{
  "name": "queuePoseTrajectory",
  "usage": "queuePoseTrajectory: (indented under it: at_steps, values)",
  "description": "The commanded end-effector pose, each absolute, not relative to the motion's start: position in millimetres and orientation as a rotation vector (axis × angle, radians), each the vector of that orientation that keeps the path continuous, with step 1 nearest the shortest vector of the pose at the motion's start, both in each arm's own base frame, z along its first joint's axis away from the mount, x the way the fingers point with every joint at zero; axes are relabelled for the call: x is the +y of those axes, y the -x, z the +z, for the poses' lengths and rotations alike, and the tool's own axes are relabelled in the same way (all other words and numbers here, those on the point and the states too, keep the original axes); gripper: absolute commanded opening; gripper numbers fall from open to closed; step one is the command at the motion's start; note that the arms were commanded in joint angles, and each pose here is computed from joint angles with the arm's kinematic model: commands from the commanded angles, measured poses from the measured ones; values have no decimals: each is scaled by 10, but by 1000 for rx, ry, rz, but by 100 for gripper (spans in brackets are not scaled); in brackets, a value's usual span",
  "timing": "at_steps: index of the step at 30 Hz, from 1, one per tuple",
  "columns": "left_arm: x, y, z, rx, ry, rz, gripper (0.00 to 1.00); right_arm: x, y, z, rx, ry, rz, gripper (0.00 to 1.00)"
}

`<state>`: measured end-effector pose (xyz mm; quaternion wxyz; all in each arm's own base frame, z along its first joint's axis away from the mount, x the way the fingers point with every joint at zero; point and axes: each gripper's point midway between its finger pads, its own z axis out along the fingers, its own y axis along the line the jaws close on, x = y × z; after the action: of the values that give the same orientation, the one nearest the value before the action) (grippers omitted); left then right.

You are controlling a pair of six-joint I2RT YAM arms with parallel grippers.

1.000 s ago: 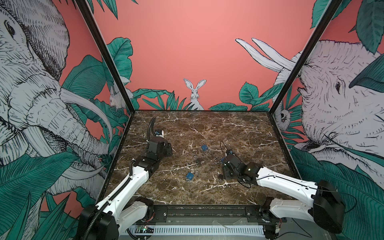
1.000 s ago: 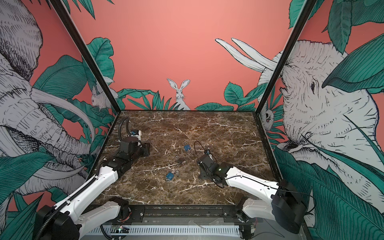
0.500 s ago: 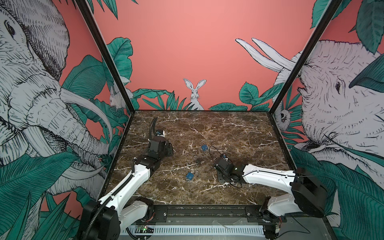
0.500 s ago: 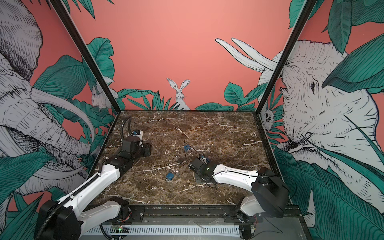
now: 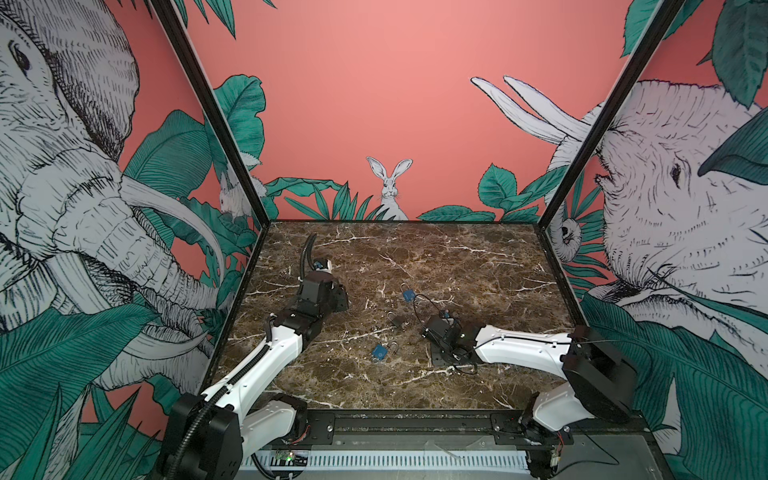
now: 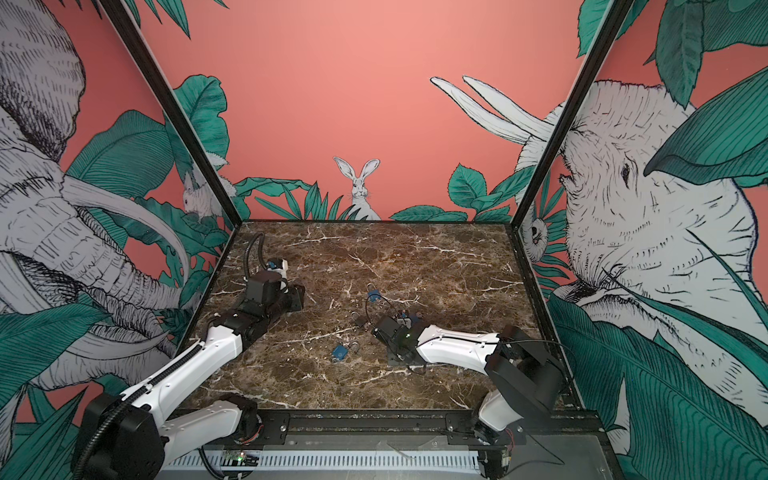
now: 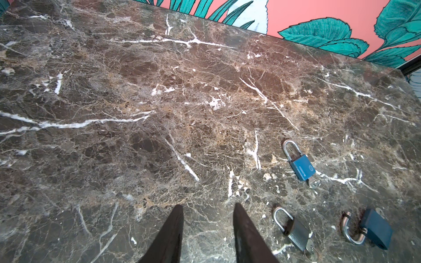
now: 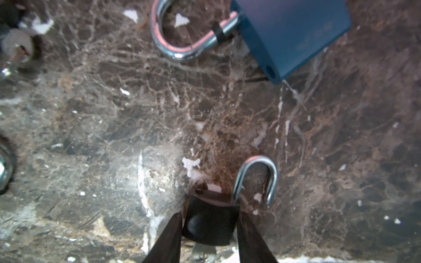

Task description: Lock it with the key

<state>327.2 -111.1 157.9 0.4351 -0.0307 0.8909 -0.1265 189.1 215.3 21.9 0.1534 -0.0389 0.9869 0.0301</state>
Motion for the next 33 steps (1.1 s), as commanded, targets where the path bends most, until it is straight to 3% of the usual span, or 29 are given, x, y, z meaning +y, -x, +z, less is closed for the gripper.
queuePoseTrajectory:
  at_steps: [1, 33]
  values:
    - [-1143, -3295, 1654, 2186, 81, -340, 39, 2052, -1851, 234, 2840, 103, 21, 39]
    - [-1124, -3293, 1638, 2190, 101, -333, 38, 2060, -1917, 103, 2841, 217, -63, 39]
